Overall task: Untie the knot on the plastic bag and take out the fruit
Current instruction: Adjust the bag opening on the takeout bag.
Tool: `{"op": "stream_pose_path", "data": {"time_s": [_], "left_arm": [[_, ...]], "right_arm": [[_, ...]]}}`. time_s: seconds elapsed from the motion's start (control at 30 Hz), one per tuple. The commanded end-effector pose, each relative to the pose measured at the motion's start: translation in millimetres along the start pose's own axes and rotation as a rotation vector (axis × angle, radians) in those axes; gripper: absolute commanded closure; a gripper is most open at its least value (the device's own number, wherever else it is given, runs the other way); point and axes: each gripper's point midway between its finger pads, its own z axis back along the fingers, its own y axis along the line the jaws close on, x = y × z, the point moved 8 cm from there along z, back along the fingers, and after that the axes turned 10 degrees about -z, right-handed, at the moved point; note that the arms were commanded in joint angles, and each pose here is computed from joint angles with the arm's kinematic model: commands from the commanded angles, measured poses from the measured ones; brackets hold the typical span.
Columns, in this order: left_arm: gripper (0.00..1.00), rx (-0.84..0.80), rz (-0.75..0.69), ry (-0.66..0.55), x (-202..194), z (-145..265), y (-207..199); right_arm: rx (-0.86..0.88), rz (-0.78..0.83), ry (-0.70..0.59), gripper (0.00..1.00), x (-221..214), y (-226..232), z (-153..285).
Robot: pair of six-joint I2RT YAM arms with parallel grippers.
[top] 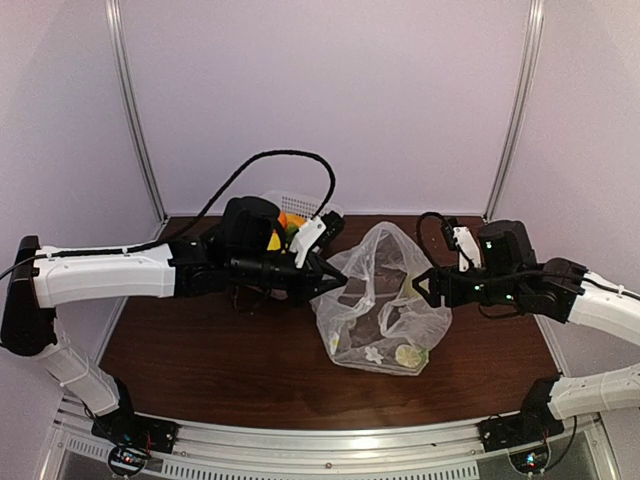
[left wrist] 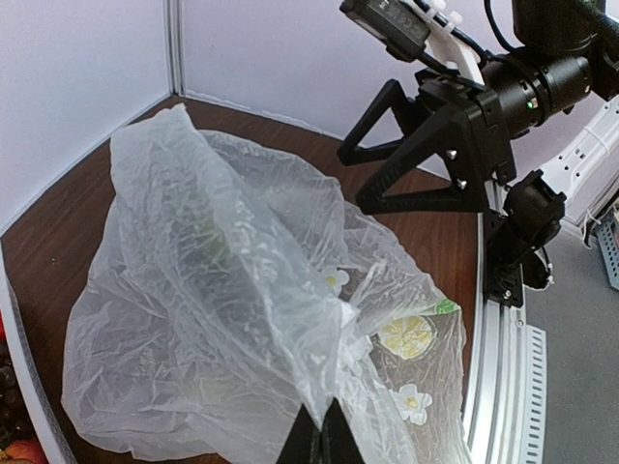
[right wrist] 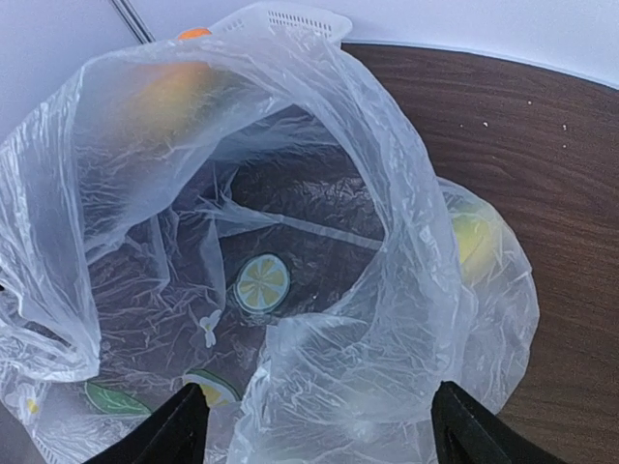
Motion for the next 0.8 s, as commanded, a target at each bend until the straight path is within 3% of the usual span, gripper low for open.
{"op": "stream_pose_path", "data": {"time_s": [0.0,0.1,0.37,0.63,0.7,0.77], "left_arm": [[1.00,0.038,-0.009,-0.049,8,7,3],[1.00,0.041,-0.008,-0.048,7,6,4],[1.00,0.053,-0.006,-0.037,5,5,5],[1.00,0.067,-0.005,-0.028,4,4,6],[1.00,0.076,-0.005,-0.027,4,5,7],[1.00,0.080,-0.005,-0.027,4,6,7]], "right_arm": [[-0.100,-0.062,0.015,0.18,-20,-13,3],[-0.169,-0.106,0.011,0.17,-29,-18,4],[-0.216,-0.115,-0.009,0.05,-37,2,-2],[-0.305,-0.052,0.012,0.04,-49,17,-17],[-0.310,-0.052,0.008,0.08,-50,16,-19],[-0.320,-0.047,-0.001,0.27,-51,13,-19]]}}
